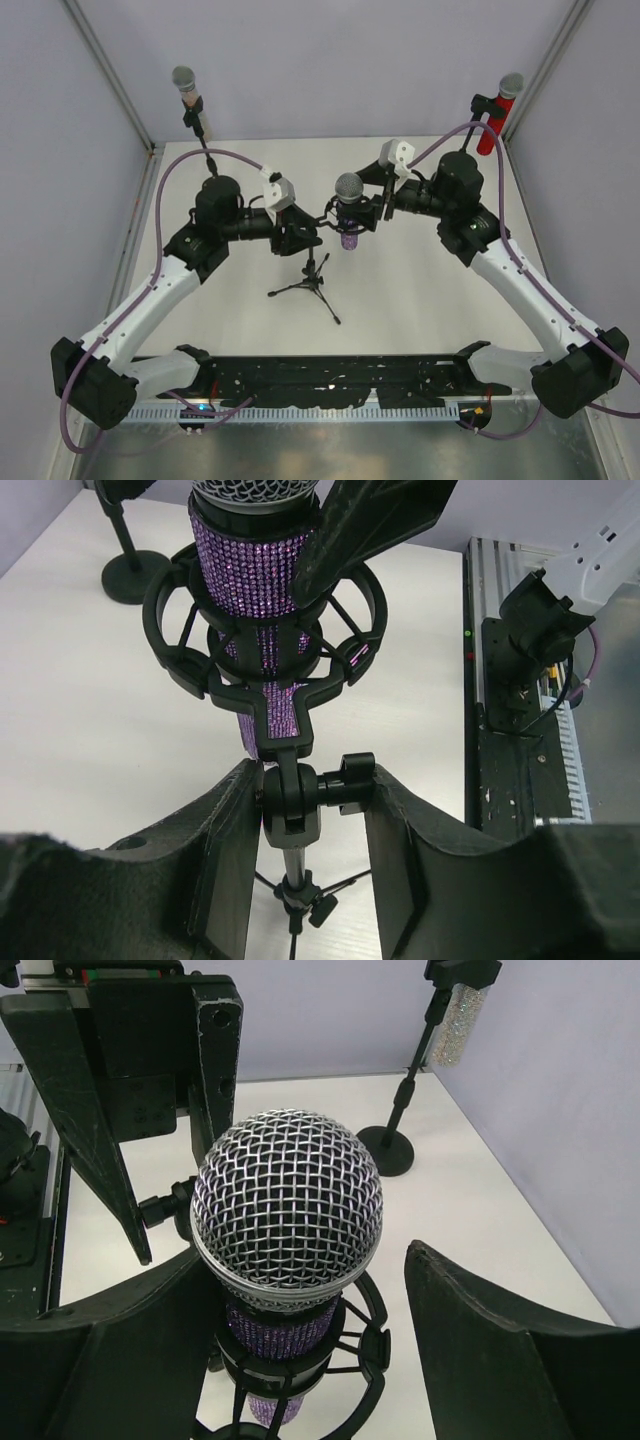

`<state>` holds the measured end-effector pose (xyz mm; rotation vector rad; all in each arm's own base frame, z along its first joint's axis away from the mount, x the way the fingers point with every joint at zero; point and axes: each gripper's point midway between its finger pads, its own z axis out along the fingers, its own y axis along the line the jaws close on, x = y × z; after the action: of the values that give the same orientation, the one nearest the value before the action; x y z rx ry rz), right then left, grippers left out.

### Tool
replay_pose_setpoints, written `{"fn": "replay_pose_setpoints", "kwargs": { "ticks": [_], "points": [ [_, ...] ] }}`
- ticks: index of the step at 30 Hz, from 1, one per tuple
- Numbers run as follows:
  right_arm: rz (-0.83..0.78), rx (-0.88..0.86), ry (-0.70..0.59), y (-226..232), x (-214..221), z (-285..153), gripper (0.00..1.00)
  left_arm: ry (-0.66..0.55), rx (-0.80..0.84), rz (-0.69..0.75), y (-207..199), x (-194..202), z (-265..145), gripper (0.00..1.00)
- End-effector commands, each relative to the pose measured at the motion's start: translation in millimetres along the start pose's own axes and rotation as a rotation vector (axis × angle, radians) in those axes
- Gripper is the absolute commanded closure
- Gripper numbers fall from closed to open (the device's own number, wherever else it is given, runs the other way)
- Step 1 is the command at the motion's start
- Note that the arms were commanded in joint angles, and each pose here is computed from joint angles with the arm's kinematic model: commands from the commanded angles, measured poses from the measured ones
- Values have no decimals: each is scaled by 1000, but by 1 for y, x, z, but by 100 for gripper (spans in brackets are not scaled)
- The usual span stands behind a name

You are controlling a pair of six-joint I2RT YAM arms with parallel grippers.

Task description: Remove the microphone from the stand

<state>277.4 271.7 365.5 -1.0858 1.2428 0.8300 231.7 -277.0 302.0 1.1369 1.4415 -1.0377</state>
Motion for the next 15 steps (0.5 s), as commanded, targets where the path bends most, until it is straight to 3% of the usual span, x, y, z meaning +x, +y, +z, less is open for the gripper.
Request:
{"fn": "replay_pose_setpoints", "kwargs": {
  "ticks": [1,5,7,15],
  "points": [
    [-32,4,-46,2,-3,1,25,-35,-48,35,7,-2,-2,55],
    [-47,14,-59,4,-9,-4,31,-48,-71,46,7,-1,-4,61],
    [-58,15,-70,6,-14,-6,39,-48,-68,40,5,0,-5,63],
    [-57,5,-98,8,-34,-9,51,-48,-63,31,8,5,-2,63]
  ]
}}
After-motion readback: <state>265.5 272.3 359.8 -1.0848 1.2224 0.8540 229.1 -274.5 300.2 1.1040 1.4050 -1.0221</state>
